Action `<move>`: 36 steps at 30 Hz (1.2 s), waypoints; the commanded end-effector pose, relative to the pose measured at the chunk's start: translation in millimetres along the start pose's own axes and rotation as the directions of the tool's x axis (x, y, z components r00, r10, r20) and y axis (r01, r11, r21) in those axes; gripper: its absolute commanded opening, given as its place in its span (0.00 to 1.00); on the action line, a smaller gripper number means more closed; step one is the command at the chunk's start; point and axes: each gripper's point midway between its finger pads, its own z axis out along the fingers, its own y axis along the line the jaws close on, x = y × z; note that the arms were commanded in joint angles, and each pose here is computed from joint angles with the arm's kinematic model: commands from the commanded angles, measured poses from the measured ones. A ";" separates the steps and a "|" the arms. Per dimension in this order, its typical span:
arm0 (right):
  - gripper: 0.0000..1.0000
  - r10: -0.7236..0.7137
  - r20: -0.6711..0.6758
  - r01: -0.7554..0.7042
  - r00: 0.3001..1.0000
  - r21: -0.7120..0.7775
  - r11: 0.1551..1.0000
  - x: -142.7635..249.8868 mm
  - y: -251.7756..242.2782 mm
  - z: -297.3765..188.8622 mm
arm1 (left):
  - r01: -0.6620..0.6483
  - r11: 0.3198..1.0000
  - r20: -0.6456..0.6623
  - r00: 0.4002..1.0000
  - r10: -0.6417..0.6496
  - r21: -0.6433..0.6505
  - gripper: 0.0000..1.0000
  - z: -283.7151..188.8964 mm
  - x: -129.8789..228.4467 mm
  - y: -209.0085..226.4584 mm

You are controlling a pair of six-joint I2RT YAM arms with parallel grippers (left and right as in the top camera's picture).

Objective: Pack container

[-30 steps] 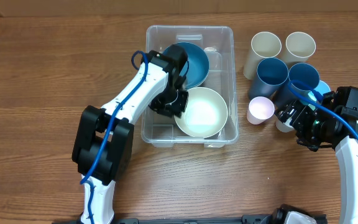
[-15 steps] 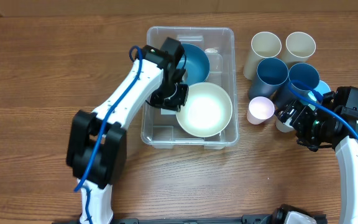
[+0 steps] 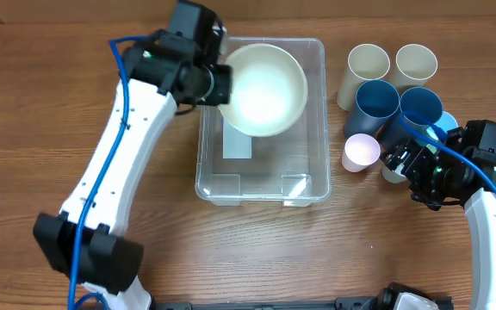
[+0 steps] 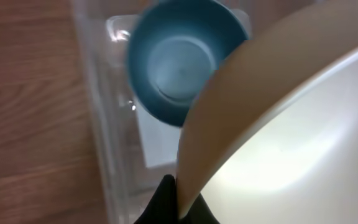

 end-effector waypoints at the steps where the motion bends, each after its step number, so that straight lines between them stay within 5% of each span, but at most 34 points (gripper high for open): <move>1: 1.00 -0.008 0.025 0.008 1.000 -0.018 1.000 -7.3 6.2 -6.1 | 0.051 0.999 -0.028 0.998 -0.051 0.013 0.04 38.6 -11.9 24.3; 7: 1.00 -0.008 0.025 0.008 1.000 -0.018 1.000 -7.3 6.1 -6.1 | 0.120 0.985 -0.098 0.989 -0.108 0.123 0.06 91.1 -11.7 16.4; 10: 1.00 -0.007 0.024 0.008 1.000 -0.017 1.000 -7.0 6.0 -6.1 | 0.133 0.980 -0.147 0.983 -0.111 0.145 0.38 107.1 -3.0 13.4; 13: 1.00 -0.007 0.024 0.008 1.000 -0.017 1.000 -7.0 6.0 -6.1 | 0.153 0.975 -0.158 0.979 -0.128 0.160 0.41 108.5 -2.2 11.2; 25: 1.00 -0.013 0.036 0.014 0.999 -0.022 1.000 -10.1 7.2 -6.2 | 0.161 0.974 0.060 0.983 -0.172 0.161 0.48 -31.5 -67.5 32.7; 34: 0.95 -0.045 0.094 0.050 0.995 -0.056 0.997 -27.4 23.9 -22.9 | 0.296 0.955 0.088 0.952 -0.294 -0.007 0.77 -100.6 -44.7 101.1; 36: 0.93 -0.114 0.162 0.124 0.980 -0.056 0.991 -44.5 45.4 -54.0 | 0.305 0.950 0.041 0.952 -0.303 -0.066 1.00 -103.9 -27.8 120.9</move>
